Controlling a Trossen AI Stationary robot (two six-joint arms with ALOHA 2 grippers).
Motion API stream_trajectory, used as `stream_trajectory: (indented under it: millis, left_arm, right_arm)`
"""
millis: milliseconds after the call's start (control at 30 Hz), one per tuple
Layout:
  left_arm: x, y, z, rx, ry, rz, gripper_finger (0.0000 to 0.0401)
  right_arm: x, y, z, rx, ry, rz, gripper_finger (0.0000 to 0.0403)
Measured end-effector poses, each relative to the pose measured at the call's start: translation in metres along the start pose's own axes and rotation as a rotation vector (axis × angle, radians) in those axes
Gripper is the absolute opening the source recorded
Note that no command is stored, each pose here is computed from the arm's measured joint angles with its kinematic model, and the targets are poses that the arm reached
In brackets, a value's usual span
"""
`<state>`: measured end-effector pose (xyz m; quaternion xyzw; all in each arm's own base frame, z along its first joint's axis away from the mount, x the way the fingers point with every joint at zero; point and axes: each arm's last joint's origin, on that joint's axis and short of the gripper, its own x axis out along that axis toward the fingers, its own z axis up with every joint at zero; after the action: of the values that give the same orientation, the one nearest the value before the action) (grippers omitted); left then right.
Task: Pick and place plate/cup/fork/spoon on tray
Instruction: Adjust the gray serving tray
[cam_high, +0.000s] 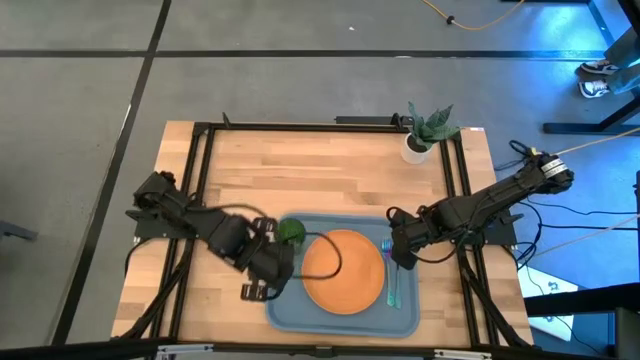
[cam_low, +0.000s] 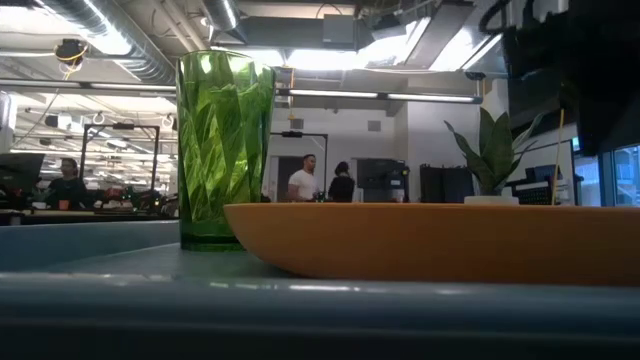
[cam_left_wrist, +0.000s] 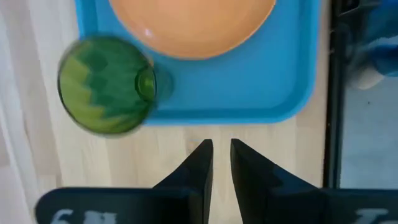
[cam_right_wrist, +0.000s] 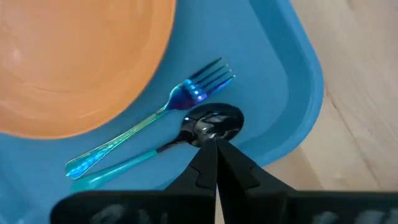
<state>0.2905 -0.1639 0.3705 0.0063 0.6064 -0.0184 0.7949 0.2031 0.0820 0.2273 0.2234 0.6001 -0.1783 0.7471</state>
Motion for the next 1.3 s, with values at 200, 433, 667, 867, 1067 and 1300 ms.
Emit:
stream_trajectory:
  millis: [200,433,667,867,1067,1300]
  left_arm:
    - [0.017,-0.033,-0.018,-0.142,-0.033,0.073,0.0033]
    - [0.041,-0.069,-0.034,-0.276,-0.111,0.014,0.0004]
    - [0.089,-0.091,-0.051,-0.362,-0.164,-0.052,0.0001]
    - [0.125,-0.091,-0.058,-0.374,-0.199,-0.090,0.0001]
    - [0.152,-0.089,-0.065,-0.395,-0.291,-0.112,0.0001]
    - [0.175,-0.087,-0.074,-0.410,-0.337,-0.168,0.0001]
  right_arm:
    - [0.010,-0.008,0.001,0.006,0.029,-0.012,0.0003]
    - [0.015,-0.017,0.007,-0.001,0.042,-0.028,0.0003]
    - [0.016,-0.028,0.018,-0.009,0.042,-0.034,0.0003]
    - [0.016,-0.034,0.024,-0.016,0.068,-0.005,0.0003]
    - [0.016,-0.038,0.030,-0.035,0.069,0.016,0.0003]
    - [0.021,-0.042,0.034,-0.031,0.057,0.040,0.0003]
